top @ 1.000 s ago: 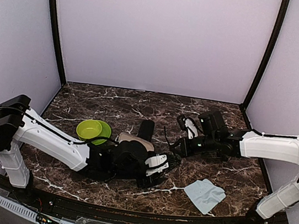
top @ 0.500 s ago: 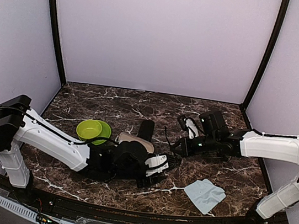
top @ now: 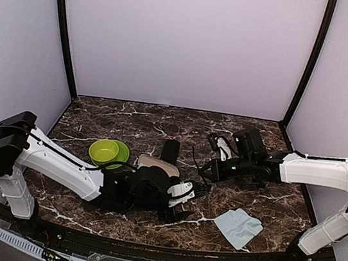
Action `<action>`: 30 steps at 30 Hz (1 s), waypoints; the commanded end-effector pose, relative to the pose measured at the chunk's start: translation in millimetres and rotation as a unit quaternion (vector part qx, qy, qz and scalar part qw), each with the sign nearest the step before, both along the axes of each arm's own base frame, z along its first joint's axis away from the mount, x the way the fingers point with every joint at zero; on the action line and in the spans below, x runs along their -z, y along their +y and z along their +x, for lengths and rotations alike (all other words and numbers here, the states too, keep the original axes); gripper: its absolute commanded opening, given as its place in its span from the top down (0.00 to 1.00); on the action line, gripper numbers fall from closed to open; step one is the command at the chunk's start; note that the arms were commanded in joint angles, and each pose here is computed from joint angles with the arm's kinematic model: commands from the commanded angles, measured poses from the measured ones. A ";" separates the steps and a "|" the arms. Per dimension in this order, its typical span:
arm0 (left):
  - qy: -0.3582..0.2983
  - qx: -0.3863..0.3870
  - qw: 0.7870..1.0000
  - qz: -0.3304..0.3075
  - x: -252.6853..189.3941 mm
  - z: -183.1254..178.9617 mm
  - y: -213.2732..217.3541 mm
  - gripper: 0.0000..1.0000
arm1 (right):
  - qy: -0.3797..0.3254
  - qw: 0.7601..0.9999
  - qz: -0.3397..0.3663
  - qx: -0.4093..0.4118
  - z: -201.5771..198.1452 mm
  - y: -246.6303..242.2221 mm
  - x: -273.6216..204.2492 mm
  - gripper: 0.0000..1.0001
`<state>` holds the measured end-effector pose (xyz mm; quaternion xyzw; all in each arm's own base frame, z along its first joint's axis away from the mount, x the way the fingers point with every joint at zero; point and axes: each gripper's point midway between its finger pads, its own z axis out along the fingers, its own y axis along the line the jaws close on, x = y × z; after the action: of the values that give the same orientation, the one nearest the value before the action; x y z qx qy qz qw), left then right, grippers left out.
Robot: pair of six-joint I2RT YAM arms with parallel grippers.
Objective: Organize the sunglasses
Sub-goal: Fold the left temple of the sunglasses on the sunglasses.
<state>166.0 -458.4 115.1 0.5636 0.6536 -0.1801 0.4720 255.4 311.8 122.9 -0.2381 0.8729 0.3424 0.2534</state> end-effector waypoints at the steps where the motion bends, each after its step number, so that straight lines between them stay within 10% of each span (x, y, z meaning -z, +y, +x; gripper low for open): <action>1: -0.006 -0.013 0.999 -0.041 -26.8 1.3 2.4 0.16 | -0.042 0.999 -0.010 0.005 6.1 -1.0 -8.5 1.00; 19: 0.210 -0.018 0.966 -0.148 -61.4 -5.7 37.8 0.01 | -0.155 0.986 -0.057 -0.009 0.0 -0.5 -9.8 1.00; 30: 0.428 -0.045 0.890 -0.151 -42.0 -9.6 54.2 0.35 | -0.235 0.971 -0.032 0.015 6.1 -3.7 -26.5 1.00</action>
<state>178.7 -402.2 164.6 0.3447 0.7641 -0.4371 0.3259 251.8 303.3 123.6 -0.3129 0.8345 0.2452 0.3815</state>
